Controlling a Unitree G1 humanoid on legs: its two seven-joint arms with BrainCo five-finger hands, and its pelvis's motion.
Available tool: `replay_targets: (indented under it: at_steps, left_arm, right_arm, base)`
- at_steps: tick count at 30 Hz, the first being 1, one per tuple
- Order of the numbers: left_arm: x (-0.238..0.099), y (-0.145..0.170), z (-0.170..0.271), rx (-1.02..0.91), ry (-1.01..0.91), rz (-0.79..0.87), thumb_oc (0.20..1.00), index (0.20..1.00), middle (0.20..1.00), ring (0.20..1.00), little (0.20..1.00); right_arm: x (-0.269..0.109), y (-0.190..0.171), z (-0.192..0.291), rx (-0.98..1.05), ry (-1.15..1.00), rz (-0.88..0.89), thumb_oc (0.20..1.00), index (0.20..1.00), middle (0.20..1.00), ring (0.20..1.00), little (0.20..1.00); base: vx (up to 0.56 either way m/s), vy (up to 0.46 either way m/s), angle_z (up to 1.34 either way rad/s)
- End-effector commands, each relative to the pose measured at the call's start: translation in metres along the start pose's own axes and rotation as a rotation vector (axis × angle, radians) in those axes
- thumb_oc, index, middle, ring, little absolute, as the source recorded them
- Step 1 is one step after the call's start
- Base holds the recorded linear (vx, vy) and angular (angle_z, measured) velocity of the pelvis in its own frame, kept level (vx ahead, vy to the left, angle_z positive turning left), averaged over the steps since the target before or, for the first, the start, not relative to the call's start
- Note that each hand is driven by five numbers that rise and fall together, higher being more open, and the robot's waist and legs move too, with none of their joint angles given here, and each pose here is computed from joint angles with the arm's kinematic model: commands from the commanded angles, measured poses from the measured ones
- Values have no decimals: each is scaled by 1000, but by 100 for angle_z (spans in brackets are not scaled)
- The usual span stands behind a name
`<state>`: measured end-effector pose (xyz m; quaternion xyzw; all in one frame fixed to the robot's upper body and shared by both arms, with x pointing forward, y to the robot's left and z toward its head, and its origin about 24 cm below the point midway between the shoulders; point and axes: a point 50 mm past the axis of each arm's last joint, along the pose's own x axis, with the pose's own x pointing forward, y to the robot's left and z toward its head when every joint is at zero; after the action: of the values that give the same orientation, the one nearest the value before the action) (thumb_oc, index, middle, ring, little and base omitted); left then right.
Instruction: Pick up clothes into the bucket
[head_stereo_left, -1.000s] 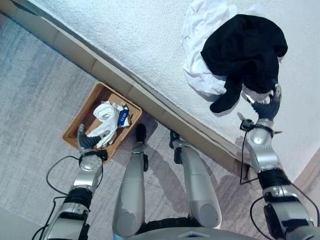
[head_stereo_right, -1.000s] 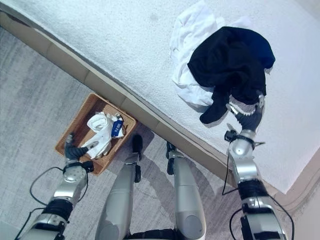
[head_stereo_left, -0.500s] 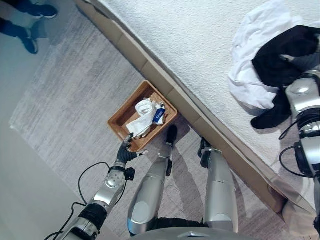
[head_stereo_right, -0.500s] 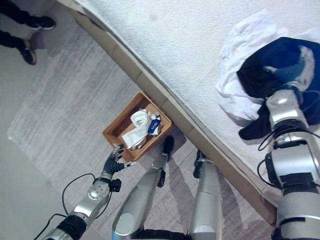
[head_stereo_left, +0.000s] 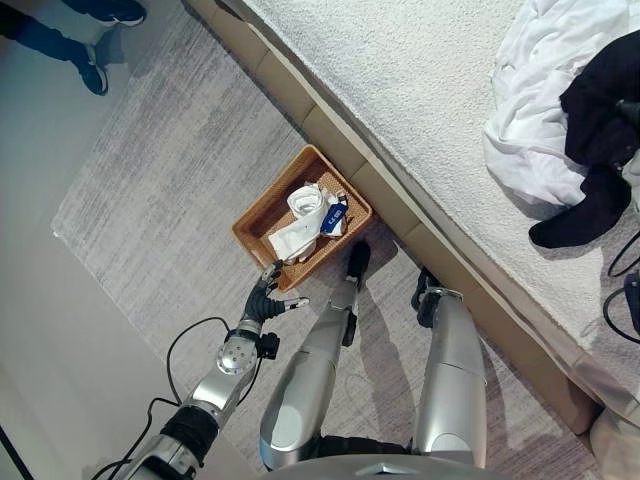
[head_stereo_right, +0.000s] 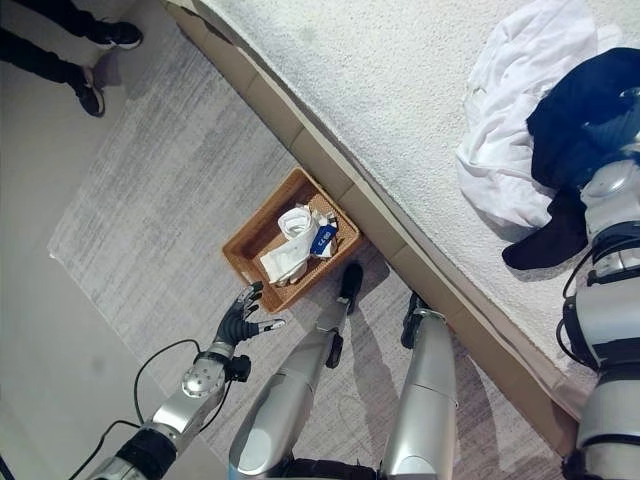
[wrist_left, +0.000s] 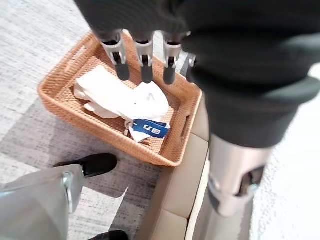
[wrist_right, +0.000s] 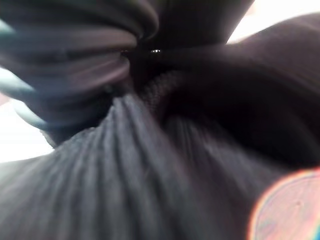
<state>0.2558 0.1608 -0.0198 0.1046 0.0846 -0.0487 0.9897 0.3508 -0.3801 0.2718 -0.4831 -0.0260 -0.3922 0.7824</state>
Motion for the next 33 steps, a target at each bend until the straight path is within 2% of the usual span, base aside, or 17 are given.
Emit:
replay_targets:
  at_steps: [1, 7, 8, 14, 19, 20, 25, 30, 33]
  left_arm:
    - [-3, 15, -1, 17, -11, 42, 1000, 1000, 1000, 1000, 1000]
    - [2, 39, 5, 44, -33, 119, 1000, 1000, 1000, 1000, 1000]
    - [3, 49, 11, 53, -55, 149, 1000, 1000, 1000, 1000, 1000]
    - [2, 73, 29, 42, -131, 218, 1000, 1000, 1000, 1000, 1000]
    - [0, 94, 66, 63, -276, 254, 1000, 1000, 1000, 1000, 1000]
    - [-1, 100, 89, 81, -368, 251, 1000, 1000, 1000, 1000, 1000]
    - [-5, 111, 135, 119, -530, 227, 1000, 1000, 1000, 1000, 1000]
    - [0, 105, 162, 120, -610, 159, 1000, 1000, 1000, 1000, 1000]
    - [7, 90, 192, 190, -682, 39, 1000, 1000, 1000, 1000, 1000]
  right_arm:
    - [9, -34, 16, 12, -100, -124, 200, 200, 200, 200, 200]
    - [8, -65, 74, 71, -351, -251, 200, 200, 200, 200, 200]
    - [4, -80, 96, 86, -444, -295, 200, 200, 200, 200, 200]
    - [-5, -98, 125, 123, -583, -326, 200, 200, 200, 200, 200]
    - [-23, -103, 141, 143, -728, -307, 200, 200, 200, 200, 200]
    - [-31, -102, 146, 158, -782, -284, 200, 200, 200, 200, 200]
    - [-49, -96, 158, 249, -889, -167, 200, 200, 200, 200, 200]
    - [-66, -85, 169, 336, -970, -4, 200, 200, 200, 200, 200]
    - [-80, -75, 183, 367, -1038, 156, 200, 200, 200, 200, 200]
  base:
    - [-7, 7, -5]
    - [-12, 26, -26]
    - [0, 29, -36]
    - [8, 63, -52]
    - [57, 23, -31]
    - [48, 18, -10]
    - [60, 15, -18]
    - [37, 5, -18]
    - [43, -2, -9]
